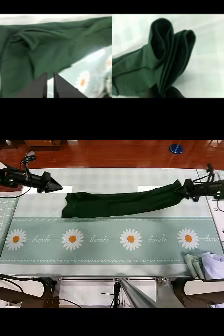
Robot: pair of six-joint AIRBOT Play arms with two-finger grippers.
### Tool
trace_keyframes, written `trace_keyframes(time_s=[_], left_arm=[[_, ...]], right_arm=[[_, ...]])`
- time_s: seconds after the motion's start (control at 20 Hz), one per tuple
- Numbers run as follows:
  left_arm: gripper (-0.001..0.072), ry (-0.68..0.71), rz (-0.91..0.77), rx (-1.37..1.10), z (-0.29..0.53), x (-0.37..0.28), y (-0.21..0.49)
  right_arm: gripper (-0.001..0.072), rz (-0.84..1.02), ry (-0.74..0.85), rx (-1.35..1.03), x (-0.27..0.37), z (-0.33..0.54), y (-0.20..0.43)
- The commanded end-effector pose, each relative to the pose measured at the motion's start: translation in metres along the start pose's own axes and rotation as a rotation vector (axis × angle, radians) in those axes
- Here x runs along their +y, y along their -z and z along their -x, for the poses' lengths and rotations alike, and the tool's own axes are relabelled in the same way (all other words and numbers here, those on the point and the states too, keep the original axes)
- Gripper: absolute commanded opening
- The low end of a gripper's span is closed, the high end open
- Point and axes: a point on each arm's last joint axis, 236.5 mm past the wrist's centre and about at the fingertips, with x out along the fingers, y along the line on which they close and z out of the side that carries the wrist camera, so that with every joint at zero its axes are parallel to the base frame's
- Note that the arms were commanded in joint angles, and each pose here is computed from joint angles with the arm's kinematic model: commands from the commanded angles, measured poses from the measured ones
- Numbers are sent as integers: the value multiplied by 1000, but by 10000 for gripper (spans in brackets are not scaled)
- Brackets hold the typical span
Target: Fold the shirts.
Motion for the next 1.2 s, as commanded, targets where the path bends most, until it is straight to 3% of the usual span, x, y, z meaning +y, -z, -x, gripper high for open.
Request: trace_keyframes(time_s=[0.0,0.05,0.1,0.6,1.15], left_arm=[[110,171,-7,18,-23,-63,2],[99,206,-19,34,-31,-80,6],[19,225,-38,58,-41,-95,13],[19,246,-143,161,-155,-202,77],[18,215,-85,317,-244,-212,150]], right_arm=[[27,56,-12,3,27,33,9],[27,67,-20,12,33,38,13],[27,74,-24,19,38,42,17],[27,195,1,18,81,98,47],[28,293,34,-53,118,149,72]])
